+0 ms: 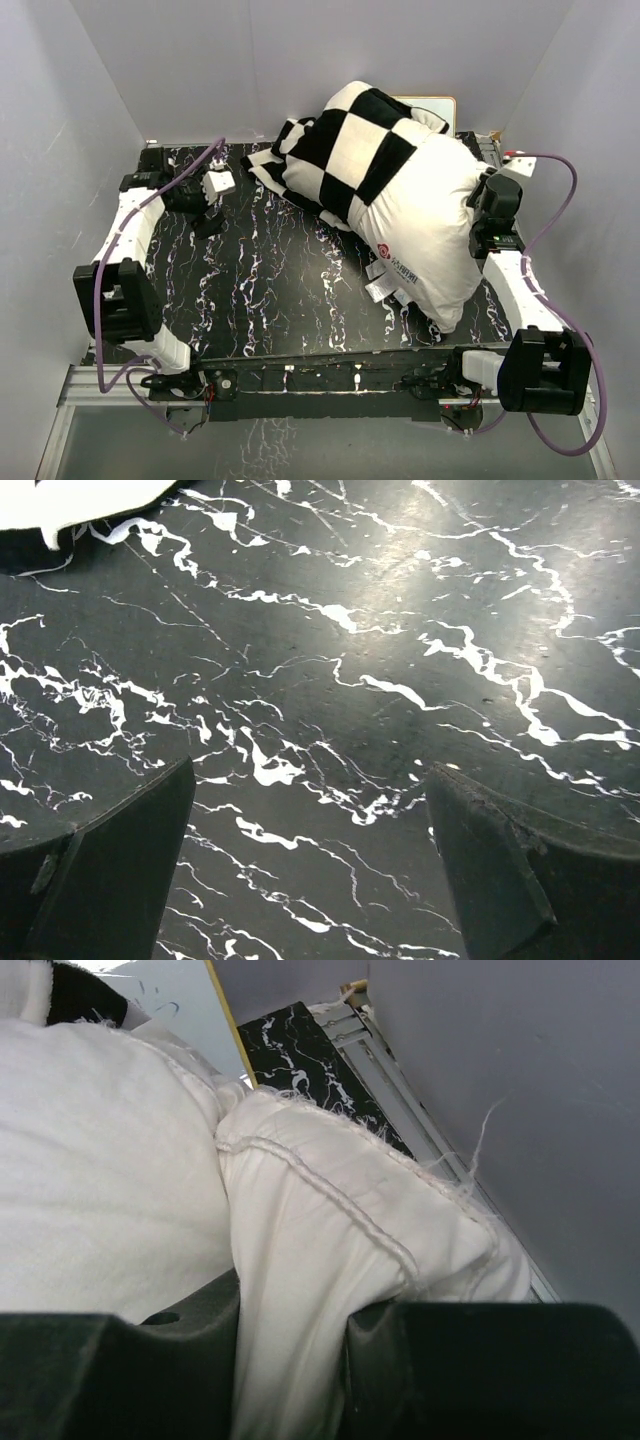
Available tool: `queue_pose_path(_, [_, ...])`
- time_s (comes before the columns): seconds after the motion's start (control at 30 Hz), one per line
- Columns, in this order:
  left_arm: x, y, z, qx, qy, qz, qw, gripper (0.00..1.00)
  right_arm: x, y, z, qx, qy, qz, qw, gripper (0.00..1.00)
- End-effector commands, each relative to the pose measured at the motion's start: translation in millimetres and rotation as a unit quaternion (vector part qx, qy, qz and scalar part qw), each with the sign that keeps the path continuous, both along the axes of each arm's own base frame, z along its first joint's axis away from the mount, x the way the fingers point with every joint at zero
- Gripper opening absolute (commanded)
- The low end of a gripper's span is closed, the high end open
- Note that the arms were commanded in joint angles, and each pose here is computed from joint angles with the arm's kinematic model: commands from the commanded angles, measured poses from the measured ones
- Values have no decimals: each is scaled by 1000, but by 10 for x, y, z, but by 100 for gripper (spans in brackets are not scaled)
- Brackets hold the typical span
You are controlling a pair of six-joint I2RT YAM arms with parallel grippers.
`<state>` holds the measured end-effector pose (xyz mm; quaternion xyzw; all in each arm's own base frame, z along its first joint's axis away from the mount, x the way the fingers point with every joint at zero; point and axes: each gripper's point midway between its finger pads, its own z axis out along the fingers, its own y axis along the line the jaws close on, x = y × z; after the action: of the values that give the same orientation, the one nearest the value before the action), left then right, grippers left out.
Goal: Remove the pillowcase from the pillow
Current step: Remove the pillow from the pillowcase.
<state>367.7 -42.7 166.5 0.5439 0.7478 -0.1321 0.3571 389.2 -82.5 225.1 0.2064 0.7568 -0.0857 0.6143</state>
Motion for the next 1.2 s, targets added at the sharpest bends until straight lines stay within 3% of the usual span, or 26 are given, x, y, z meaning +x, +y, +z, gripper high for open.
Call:
queue_pose_path(0.0, [341,62,-91,21,-35,17,999,97,200,485,90,-59,-19,111,992,8])
queue_pose_path(0.2, [893,144,-269,27,-59,38,997,97,375,910,-102,-63,5,215,975,8])
queue_pose_path(0.4, [1415,-105,-459,-10,-54,33,998,97,493,1093,-319,-73,37,269,960,8])
queue_pose_path(0.57, [1746,-174,-817,-5,-43,31,999,97,570,1421,-403,-75,29,357,931,8])
queue_pose_path(0.7, [1831,-87,-1107,17,-20,22,999,97,650,1752,-464,-79,21,427,901,8])
queue_pose_path(0.97, [1855,143,-1347,43,-38,29,998,96,739,2233,-702,-87,40,509,855,8])
queue_pose_path(1.07, [1614,219,-1472,49,12,14,999,75,743,2268,-695,-81,36,515,853,8])
queue_pose_path(1.17, [1283,267,-1408,22,60,14,998,32,697,2309,-636,-66,29,521,851,8])
